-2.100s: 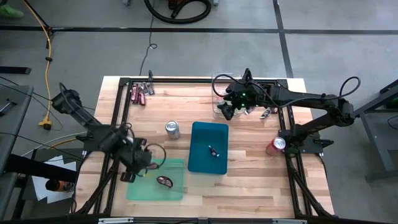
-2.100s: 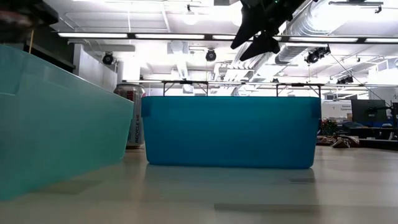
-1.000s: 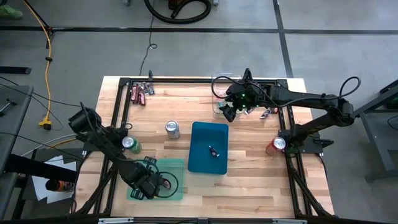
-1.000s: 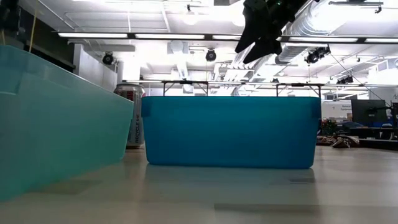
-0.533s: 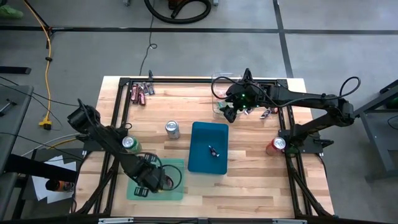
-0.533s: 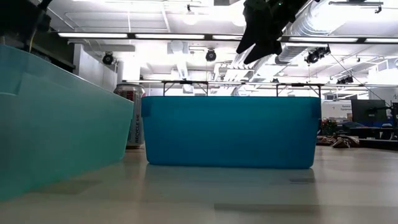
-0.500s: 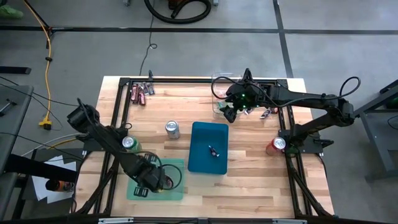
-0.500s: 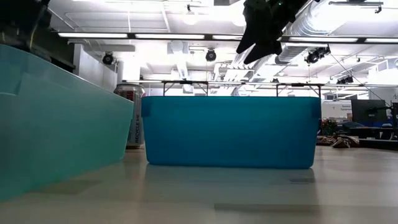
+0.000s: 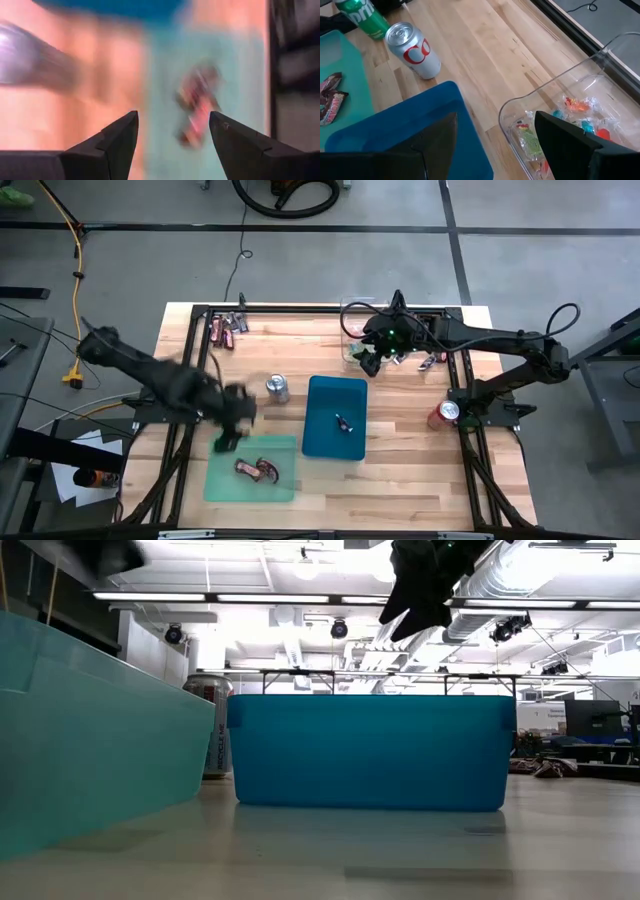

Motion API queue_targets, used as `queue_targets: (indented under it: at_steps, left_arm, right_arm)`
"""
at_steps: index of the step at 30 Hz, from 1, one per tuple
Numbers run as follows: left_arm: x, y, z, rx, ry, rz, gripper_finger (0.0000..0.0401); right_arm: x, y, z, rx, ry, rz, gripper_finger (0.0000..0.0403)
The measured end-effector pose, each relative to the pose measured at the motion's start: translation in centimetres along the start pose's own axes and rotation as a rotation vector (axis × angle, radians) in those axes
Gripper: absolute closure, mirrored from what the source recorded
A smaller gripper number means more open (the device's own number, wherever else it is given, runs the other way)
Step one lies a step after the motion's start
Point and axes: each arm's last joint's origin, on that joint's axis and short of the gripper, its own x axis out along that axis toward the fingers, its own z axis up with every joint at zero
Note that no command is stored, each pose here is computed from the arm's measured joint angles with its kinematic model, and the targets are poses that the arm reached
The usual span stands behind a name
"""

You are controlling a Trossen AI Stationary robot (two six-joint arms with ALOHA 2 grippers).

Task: Sort candy
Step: Put the brown-white chocolate into the blue bin

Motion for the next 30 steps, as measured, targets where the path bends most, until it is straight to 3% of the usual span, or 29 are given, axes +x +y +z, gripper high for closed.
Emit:
queue_targets:
  at_steps: [4,8,11,13,19,23,26,30]
  left_arm:
    - [-3.3,4.7,1.2,-0.175,-0.289,0.195,0.0169]
    - [-5.3,8.8,1.7,-0.298,-0.434,0.346,0.0169]
    - [-5.6,11.3,1.9,-0.341,-0.534,0.391,0.0169]
    - [-5.1,12.9,2.0,-0.354,-0.613,0.363,0.0169]
    - [-2.2,16.3,2.2,-0.355,-0.922,0.101,0.0175]
    - [-0.9,16.9,1.8,-0.387,-1.005,0.013,0.0185]
    - [-0.8,16.9,1.8,-0.383,-1.003,0.009,0.0191]
    - [-0.9,16.8,1.7,-0.379,-1.011,0.007,0.0194]
  right_arm:
    - [0.0,-0.7,0.2,0.057,-0.004,-0.018,0.0141]
    - [0.0,-1.5,0.4,0.113,-0.009,-0.038,0.0141]
    - [0.0,-2.0,0.5,0.152,-0.014,-0.051,0.0141]
    - [0.0,-2.2,0.6,0.173,-0.020,-0.037,0.0141]
    - [0.0,-1.5,1.4,0.170,-0.064,0.139,0.0141]
    - [-0.1,-0.8,1.8,0.172,-0.105,0.206,0.0141]
    - [-0.1,-0.7,1.8,0.213,-0.107,0.187,0.0141]
    - [-0.1,-1.5,1.7,0.348,-0.133,0.044,0.0141]
